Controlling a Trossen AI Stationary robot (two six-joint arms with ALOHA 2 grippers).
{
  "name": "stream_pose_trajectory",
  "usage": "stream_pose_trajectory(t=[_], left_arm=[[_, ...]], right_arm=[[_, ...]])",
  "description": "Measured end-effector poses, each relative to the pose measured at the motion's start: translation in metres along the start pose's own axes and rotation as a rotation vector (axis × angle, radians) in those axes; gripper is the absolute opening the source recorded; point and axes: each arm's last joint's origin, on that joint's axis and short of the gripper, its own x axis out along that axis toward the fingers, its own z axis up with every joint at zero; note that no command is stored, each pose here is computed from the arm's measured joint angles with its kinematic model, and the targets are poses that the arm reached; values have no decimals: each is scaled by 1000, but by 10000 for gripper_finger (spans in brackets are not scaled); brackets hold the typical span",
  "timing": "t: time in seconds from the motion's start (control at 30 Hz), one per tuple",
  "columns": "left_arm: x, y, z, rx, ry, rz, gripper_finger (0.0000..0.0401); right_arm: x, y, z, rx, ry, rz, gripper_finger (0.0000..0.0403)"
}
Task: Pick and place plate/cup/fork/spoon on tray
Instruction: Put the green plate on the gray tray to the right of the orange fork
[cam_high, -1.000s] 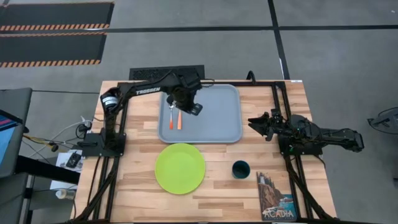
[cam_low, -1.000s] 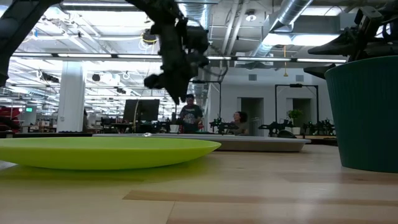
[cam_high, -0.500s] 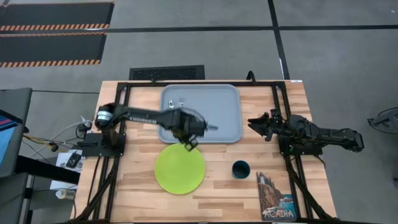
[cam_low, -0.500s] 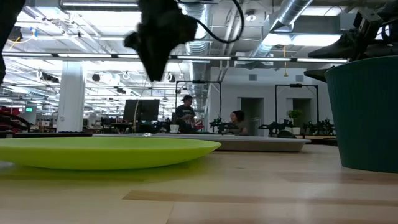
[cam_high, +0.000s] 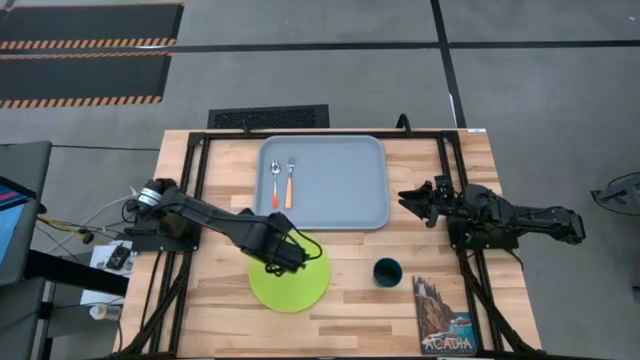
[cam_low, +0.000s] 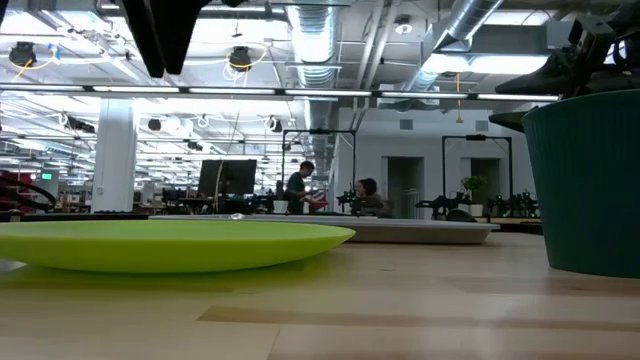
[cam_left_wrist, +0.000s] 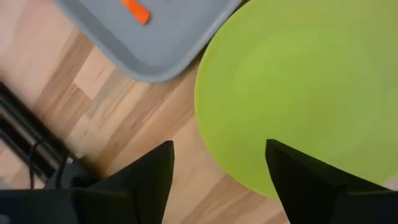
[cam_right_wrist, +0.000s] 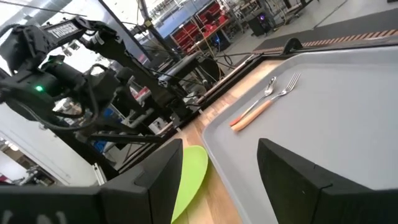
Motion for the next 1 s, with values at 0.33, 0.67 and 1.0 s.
stream_pose_trajectory(t=[0.33,0.67,1.0], left_arm=[[17,64,-51,-340,-21,-173,229],[95,97,-77,-618,-71,-382,229],[138,90,-85,-698,-98,-518,229]], right_arm=[[0,0,0,-2,-2,-3,233],[0,-1,1,-3,-11,-15,233],[0,-1,1,18,-14,-17,233]])
